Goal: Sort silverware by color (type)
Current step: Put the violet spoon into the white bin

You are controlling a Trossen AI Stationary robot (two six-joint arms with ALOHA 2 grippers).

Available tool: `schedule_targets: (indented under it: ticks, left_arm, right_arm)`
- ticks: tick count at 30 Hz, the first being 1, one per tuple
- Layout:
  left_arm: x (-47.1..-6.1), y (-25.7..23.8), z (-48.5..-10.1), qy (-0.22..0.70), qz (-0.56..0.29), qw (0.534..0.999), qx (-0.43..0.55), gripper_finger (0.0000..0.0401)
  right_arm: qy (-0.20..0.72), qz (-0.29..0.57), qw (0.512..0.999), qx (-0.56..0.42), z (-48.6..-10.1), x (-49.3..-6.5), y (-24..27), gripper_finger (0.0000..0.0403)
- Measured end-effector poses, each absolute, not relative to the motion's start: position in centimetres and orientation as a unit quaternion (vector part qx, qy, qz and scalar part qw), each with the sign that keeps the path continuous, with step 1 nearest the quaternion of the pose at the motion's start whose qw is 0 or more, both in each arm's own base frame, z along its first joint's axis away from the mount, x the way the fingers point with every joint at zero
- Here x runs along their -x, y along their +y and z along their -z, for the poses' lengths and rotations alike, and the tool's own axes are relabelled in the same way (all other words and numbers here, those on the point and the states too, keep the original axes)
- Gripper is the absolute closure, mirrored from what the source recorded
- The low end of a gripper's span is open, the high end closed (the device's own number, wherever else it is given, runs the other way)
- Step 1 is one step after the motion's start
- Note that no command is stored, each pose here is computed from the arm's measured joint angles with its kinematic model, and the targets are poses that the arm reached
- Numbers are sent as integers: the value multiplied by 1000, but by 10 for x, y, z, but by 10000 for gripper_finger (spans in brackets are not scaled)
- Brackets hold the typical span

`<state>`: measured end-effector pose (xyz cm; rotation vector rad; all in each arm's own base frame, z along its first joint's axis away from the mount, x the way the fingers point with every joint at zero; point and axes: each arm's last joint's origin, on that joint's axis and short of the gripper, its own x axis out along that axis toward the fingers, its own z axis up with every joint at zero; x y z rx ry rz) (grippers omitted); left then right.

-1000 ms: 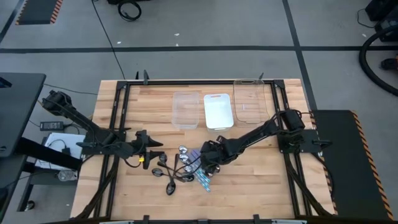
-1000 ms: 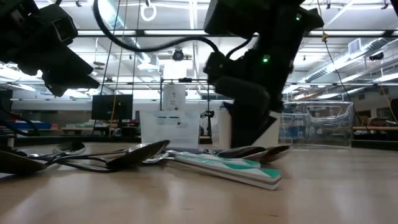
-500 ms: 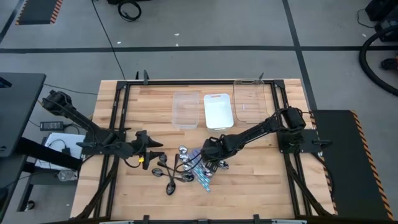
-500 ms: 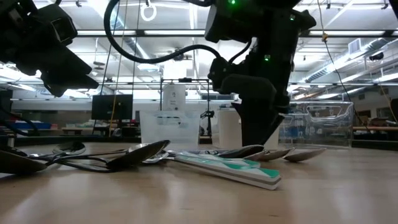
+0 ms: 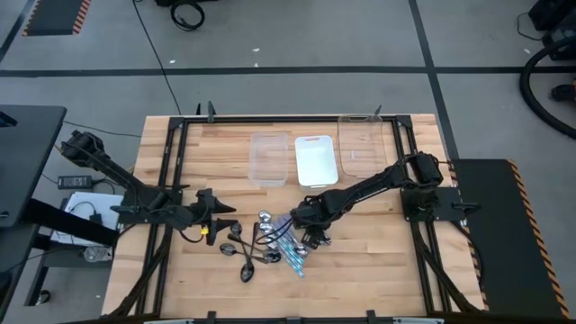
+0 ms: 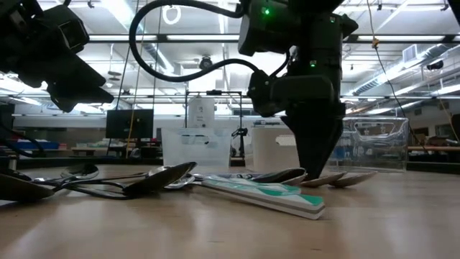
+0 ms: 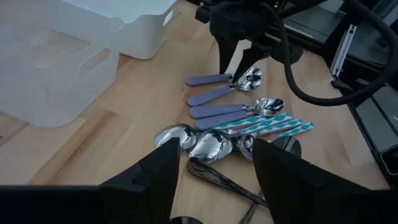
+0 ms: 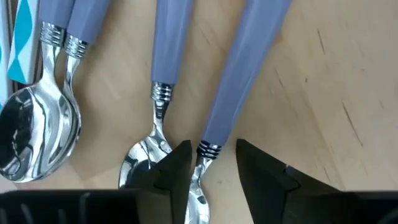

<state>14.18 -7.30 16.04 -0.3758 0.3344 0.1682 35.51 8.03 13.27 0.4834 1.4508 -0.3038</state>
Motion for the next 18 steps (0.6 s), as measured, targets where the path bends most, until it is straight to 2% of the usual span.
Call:
schedule_targets:
  ticks: [10,18]
  left_arm:
    - [-142,-73,-160,165,-83,965,185,193]
    - [-142,-73,-160,166,-83,965,185,193]
  right_arm:
    - [652,136,717,-207,-132,-356,78,358]
    - [646,132,723,-207,-142,-353,78,363]
